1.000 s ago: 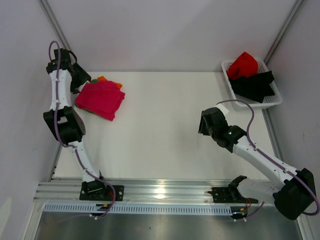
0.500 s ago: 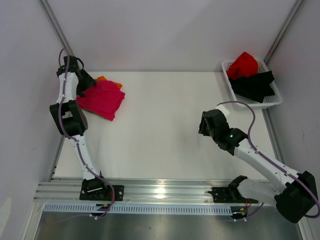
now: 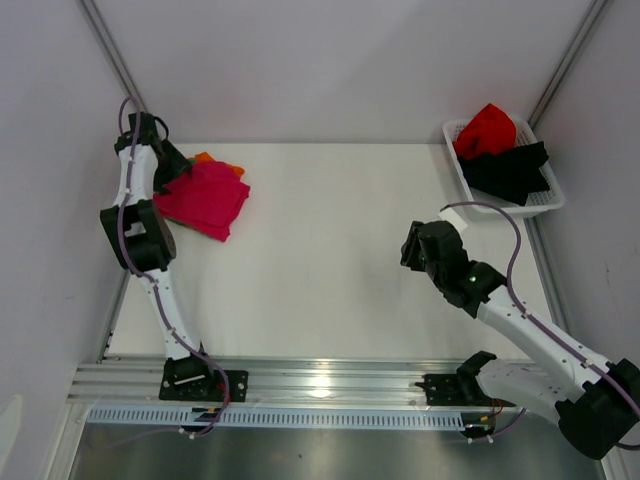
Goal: Fold and stack the t-shirts
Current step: Put the neatly folded tshirt into the corner of the board with the left arm
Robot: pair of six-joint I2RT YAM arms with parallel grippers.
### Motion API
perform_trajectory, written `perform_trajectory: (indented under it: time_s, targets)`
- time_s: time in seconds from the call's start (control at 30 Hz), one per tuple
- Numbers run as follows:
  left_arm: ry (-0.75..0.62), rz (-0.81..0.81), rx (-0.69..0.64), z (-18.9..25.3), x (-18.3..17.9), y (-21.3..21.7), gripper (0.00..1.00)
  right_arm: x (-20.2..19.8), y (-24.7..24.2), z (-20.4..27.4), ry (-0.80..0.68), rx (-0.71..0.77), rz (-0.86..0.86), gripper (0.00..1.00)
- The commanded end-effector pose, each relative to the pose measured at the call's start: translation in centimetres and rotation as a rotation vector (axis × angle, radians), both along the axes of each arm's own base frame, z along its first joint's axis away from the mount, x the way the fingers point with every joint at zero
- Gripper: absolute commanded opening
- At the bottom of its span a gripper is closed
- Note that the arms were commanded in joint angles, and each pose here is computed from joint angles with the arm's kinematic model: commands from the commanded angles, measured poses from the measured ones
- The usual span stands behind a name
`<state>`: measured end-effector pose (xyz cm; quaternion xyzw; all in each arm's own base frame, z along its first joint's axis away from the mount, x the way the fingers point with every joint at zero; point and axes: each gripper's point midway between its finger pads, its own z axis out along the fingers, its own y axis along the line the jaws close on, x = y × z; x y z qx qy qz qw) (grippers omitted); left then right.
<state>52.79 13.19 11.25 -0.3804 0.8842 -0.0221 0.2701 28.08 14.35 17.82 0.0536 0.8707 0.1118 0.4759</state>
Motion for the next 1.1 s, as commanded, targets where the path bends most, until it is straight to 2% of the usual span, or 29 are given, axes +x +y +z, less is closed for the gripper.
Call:
perform_trajectory:
  time_s: [0.0,0.17,0.23,0.67,1.07]
  targets:
    - [0.054,0.004,0.032,-0.4,-1.0,-0.1,0.75,0.4,-0.2,2.7,-0.064,0.025,-0.004,0.41]
    - [0.058,-0.003,0.026,0.1,-0.7,-0.1,0.75,0.4,-0.1,3.5,-0.047,0.026,-0.01,0.41]
    - [0.112,-0.018,-0.008,-1.6,-1.0,-0.6,0.75,0.5,0.0,4.2,-0.053,0.037,-0.01,0.41]
    - [0.194,-0.046,-0.091,-6.7,-1.3,-2.0,0.74,0.1,-0.1,4.2,-0.043,0.056,-0.02,0.41]
    - [0.191,-0.055,-0.078,-6.2,-1.5,-2.3,0.75,0.1,-0.1,4.9,-0.057,0.073,-0.025,0.41]
